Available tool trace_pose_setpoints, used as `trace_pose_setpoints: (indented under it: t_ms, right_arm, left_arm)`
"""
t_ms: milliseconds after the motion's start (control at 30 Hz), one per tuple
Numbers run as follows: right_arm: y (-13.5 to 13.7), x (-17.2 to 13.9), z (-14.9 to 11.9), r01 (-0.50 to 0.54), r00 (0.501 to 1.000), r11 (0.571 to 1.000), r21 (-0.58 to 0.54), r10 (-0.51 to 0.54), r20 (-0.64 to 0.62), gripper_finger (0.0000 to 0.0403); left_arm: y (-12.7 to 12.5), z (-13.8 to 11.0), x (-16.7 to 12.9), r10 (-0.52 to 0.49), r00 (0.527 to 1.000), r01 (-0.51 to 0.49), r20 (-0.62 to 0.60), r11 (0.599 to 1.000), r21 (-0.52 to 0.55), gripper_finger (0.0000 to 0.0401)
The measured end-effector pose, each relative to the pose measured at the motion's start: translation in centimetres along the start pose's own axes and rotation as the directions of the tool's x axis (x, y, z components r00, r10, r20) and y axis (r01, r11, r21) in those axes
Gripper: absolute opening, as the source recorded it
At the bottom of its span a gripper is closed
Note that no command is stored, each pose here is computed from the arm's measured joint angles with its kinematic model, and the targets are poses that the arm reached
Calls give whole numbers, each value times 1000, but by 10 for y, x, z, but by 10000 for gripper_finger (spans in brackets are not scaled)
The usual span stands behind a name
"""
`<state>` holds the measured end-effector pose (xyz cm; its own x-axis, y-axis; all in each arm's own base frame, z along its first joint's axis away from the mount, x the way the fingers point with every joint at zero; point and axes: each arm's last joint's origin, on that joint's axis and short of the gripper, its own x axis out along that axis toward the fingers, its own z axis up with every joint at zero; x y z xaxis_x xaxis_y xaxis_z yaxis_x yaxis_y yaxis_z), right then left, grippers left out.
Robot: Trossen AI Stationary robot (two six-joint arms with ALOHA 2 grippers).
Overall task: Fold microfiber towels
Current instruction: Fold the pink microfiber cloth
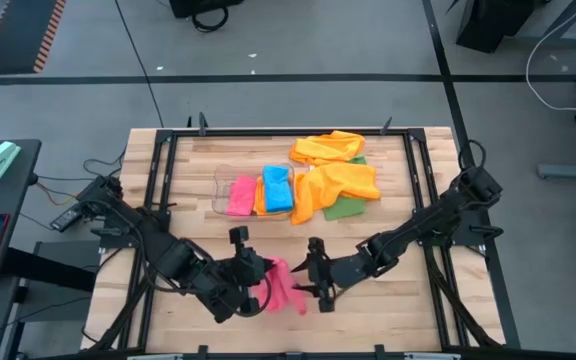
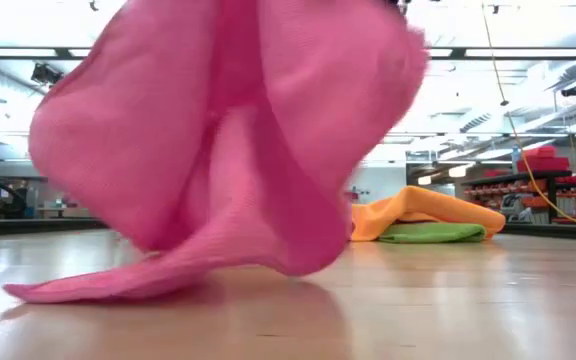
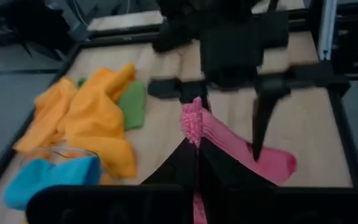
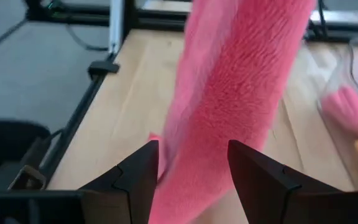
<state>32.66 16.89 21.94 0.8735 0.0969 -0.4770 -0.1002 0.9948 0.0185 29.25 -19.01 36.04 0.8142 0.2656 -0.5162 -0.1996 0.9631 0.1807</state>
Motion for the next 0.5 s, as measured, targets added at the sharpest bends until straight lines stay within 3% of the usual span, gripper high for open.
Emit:
trace_pose_setpoints:
  t_ms: [167,500]
  right_arm:
    - [-8,18,-15,63,996,995,79,-58,-62,202]
    - [-3,33,-47,114,972,979,169,-75,-224,202]
  left_arm:
    - [8,6,6,25,1000,-25,19,1000,2,8]
    - [13,6,10,43,999,-43,6,999,5,16]
